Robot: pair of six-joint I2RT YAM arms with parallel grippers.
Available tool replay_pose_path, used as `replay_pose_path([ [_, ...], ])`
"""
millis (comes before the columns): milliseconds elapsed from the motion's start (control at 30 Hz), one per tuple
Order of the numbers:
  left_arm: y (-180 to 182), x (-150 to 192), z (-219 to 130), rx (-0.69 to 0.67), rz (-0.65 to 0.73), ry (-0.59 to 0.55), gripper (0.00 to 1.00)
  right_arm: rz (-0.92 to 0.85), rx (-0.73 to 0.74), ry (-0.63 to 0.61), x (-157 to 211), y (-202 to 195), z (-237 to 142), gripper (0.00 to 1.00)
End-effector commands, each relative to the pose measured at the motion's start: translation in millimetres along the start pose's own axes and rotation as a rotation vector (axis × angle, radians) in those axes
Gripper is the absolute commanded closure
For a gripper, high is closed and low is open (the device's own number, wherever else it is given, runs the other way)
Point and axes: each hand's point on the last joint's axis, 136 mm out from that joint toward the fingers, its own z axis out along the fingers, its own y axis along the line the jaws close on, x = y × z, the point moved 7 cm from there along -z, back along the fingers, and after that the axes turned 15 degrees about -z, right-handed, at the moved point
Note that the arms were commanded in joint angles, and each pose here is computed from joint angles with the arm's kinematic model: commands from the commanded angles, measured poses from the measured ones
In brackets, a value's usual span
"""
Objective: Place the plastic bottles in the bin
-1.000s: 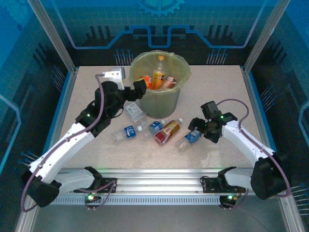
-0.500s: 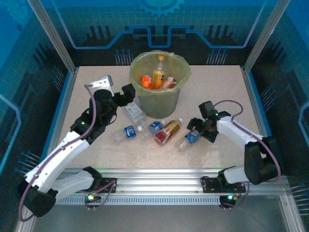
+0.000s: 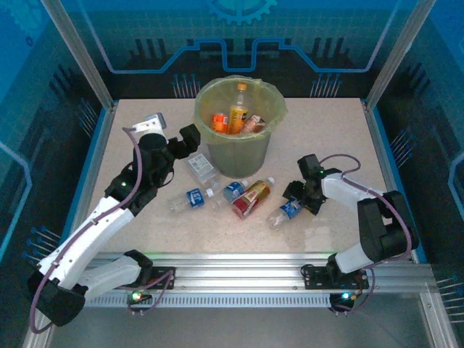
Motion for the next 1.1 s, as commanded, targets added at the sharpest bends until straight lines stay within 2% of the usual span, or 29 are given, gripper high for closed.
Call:
replay_pose_path([
  [0,5,2,2,-0.017,-0.018,0.003,0.01,0.014,-0.035,0.012,-2,2,10,0.28],
  [167,6,2,2,-0.019,-0.019,0.007,0.01,0.004,-0.017,-0.005,-3,0,4,0.40],
  [400,8,3,3,-0.030,-0.018,0.011,0.01,-0.018,0.013,-0.057,-5,-3,-15,0.51],
  [567,10,3,4,-0.039,-0.017,0.013,0.01,-0.057,0.094,-0.139,-7,-5,-44,0.55],
  [667,11,4,4,-0.040,-0.022,0.015,0.01,-0.105,0.161,-0.217,-8,-3,-71,0.57],
  [800,12,3,4,-0.042,-0.026,0.017,0.01,-0.188,0.206,-0.389,-15,11,-126,0.58],
  [1067,14,3,5,-0.051,-0.034,0.020,0.01,-0.392,0.195,-0.763,-29,55,-247,0.61],
])
